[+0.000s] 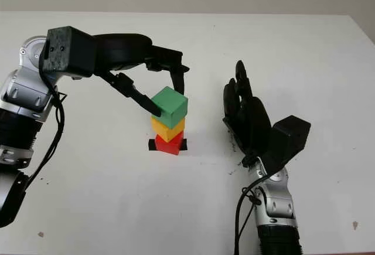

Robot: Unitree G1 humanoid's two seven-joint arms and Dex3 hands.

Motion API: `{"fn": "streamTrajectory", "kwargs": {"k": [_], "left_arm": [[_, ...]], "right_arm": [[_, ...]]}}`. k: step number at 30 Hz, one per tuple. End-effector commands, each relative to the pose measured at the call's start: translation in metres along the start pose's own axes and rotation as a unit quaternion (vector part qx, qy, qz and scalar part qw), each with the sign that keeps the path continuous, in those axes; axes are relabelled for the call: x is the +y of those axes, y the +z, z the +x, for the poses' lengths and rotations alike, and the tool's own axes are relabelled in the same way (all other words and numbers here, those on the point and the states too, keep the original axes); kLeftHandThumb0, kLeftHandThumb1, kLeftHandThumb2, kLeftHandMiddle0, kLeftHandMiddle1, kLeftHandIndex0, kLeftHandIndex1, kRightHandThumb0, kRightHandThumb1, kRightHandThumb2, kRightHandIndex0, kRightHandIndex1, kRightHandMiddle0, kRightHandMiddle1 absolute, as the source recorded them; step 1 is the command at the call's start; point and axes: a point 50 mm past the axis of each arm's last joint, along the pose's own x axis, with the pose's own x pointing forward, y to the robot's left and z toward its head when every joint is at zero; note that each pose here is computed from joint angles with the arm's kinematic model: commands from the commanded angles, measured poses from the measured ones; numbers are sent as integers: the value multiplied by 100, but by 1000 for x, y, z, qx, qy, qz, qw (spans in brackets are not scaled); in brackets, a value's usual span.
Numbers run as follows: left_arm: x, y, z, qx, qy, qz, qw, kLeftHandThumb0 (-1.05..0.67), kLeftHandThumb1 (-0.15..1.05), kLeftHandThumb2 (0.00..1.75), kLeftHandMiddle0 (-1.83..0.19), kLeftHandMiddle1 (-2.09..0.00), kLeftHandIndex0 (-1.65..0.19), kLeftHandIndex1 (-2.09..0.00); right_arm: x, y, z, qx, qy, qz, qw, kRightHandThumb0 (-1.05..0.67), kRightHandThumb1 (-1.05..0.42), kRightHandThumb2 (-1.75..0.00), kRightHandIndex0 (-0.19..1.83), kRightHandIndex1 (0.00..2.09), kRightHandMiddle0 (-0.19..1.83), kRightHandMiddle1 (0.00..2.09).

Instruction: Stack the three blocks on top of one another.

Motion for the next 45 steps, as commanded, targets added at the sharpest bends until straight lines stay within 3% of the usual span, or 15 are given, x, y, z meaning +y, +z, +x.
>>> {"fn": "streamTrajectory", "kwargs": {"k": [1,8,14,23,31,34,38,41,42,45], "left_arm": [[3,5,-1,0,-2,15,1000,-50,101,5,-14,-5,-31,-158],[2,4,-1,19,5,0,1000,-58,94,4,-12,-4,-32,-148],[2,7,-3,31,3,-1,1000,-65,89,5,3,-4,-19,-101],[-1,9,-4,22,-4,33,999,-68,90,5,16,-5,-3,-31],[-1,10,-7,17,-1,38,999,-68,87,5,19,0,6,-15],[2,13,-13,14,5,30,999,-68,85,4,19,0,9,-11],[8,11,-27,-4,38,-13,999,-81,86,5,19,0,17,-4],[10,4,-46,-19,78,-66,995,-85,92,8,19,0,19,-1],[10,0,-55,-27,106,-82,991,-90,99,19,19,0,19,0],[1,-8,-73,-48,189,-115,974,-95,104,45,19,0,19,0]], "right_arm": [[-3,2,-3,-5,-1,-3,1000,-72,-105,-59,-19,0,-19,0],[-2,2,-3,-6,-2,-6,1000,-72,-105,-60,-19,0,-19,0],[-3,2,-3,-8,2,-8,1000,-71,-105,-60,-19,0,-19,0],[-3,1,-2,-4,3,2,1000,-72,-105,-59,-19,0,-19,0],[-4,0,-2,-1,8,2,1000,-73,-105,-57,-19,0,-19,0],[-3,0,-2,-2,9,0,1000,-72,-105,-59,-19,0,-19,0],[-4,0,-2,-2,4,0,1000,-72,-105,-58,-19,0,-19,0],[-3,1,-1,-5,4,-8,1000,-72,-105,-59,-19,0,-19,0],[-3,2,0,-6,4,-11,1000,-72,-105,-59,-19,0,-19,0],[-4,3,1,-10,2,-15,1000,-72,-105,-60,-19,0,-19,0]]}}
